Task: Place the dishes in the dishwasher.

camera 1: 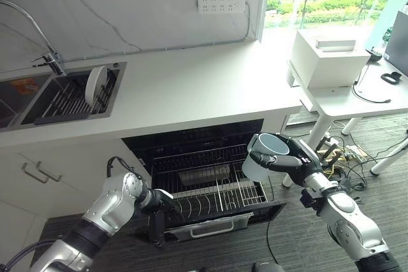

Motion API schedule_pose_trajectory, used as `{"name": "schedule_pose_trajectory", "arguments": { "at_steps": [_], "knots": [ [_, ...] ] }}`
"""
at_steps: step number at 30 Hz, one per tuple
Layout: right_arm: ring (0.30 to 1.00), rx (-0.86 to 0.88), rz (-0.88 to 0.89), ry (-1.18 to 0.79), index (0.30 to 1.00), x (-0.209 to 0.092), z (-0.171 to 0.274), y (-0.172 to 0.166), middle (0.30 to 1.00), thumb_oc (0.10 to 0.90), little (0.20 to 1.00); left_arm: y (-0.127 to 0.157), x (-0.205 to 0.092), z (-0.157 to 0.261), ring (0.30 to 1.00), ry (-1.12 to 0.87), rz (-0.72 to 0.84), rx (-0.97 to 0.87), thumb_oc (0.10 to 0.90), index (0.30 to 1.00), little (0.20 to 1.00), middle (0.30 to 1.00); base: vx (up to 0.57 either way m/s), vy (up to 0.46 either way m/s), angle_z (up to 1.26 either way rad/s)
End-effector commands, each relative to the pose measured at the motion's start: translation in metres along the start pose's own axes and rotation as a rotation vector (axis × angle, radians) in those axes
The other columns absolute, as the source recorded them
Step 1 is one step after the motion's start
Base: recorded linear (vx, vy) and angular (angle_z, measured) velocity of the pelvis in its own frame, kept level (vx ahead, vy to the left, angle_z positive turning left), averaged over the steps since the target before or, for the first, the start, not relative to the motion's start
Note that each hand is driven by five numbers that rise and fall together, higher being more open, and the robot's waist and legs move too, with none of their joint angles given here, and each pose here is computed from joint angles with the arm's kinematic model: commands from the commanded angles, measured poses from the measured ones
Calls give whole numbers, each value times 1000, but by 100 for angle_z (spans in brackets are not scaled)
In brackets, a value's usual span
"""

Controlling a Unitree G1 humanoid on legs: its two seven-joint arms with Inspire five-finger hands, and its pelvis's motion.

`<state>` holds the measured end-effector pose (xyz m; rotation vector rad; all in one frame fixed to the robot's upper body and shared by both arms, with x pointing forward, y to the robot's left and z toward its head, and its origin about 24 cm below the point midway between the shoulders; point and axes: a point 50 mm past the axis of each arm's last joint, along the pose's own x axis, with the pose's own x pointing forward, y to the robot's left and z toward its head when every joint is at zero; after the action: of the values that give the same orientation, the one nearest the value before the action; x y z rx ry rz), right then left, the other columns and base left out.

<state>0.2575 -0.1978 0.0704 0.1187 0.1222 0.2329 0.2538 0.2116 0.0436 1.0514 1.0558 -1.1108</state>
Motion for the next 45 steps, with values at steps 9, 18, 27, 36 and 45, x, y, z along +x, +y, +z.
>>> {"name": "schedule_pose_trajectory", "arguments": {
  "at_steps": [9, 18, 27, 36, 45],
  "knots": [
    [300, -20, 100, -290, 300, 18, 68, 12, 300, 400, 300, -44, 26, -16, 900, -4, -317, -41, 800, 900, 900, 900, 0, 0, 0],
    [300, -38, 32, -291, 300, 5, 58, -7, 300, 400, 300, 28, -41, -31, 900, -630, 669, -615, 800, 900, 900, 900, 2, -6, 3],
    [300, -74, -60, -259, 300, 20, 54, -12, 300, 400, 300, 27, -58, -21, 900, -1015, 1003, -887, 800, 900, 900, 900, 23, -10, 11],
    [300, -131, -127, -116, 300, 27, 29, -26, 300, 400, 300, 16, -51, -3, 900, -1087, 943, -884, 800, 900, 900, 900, 31, -23, 7],
    [300, -201, -215, 103, 300, 33, -10, -51, 300, 400, 300, 12, -43, 4, 900, -1139, 850, -952, 800, 900, 900, 900, 31, -22, 9]
  ]
}}
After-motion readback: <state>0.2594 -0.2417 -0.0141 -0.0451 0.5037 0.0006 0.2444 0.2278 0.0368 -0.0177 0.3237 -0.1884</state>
